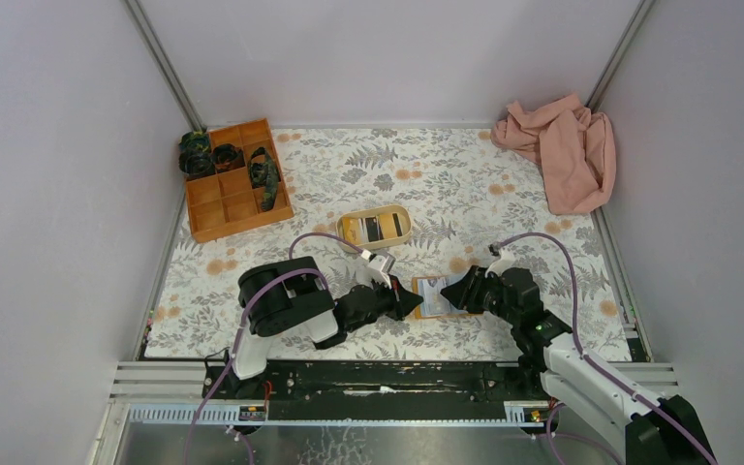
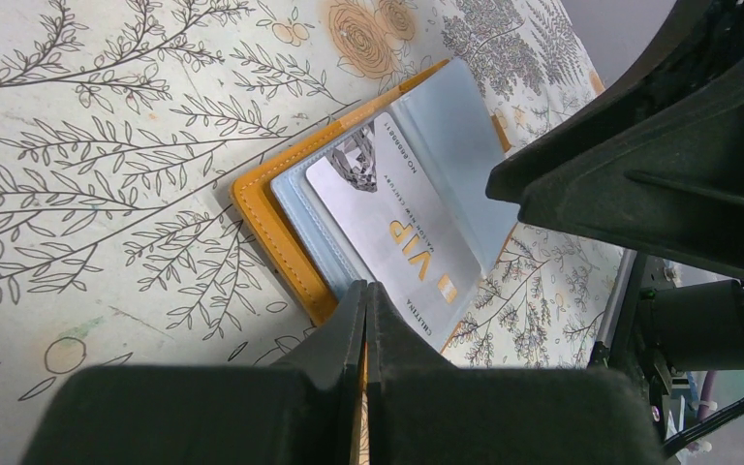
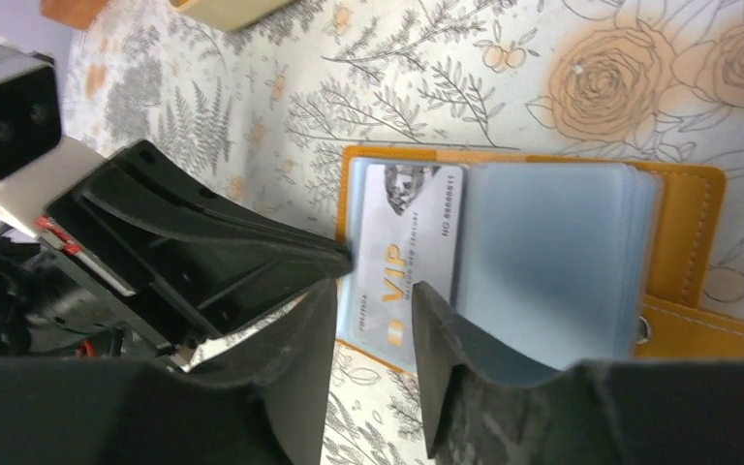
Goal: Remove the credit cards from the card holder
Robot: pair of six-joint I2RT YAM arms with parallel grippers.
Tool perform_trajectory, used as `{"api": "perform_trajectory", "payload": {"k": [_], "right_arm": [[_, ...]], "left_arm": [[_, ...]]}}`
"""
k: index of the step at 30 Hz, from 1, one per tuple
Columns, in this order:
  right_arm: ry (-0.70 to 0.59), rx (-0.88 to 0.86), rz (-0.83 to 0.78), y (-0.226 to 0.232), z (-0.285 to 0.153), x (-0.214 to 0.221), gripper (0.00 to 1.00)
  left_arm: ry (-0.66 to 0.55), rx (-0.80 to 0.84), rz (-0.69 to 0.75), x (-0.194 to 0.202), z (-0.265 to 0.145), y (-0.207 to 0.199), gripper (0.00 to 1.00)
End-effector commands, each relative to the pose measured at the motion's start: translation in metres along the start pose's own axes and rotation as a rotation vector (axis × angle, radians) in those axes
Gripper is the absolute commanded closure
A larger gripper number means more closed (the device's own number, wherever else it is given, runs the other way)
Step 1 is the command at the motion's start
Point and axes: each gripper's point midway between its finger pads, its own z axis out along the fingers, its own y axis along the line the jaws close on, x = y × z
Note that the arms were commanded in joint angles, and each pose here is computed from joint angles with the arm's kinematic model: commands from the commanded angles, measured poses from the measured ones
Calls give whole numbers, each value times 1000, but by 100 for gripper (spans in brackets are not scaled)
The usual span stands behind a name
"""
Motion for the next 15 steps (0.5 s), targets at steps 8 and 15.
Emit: {"api": "perform_trajectory", "payload": {"k": [8,15], "right_arm": [[6,118,-8,-20,6,-5,46],[72,60,3,-13,13,7,45]], "left_arm": [[70,-48,29,20,0,16,100],[78,-43,31,22,2,15,100]]}}
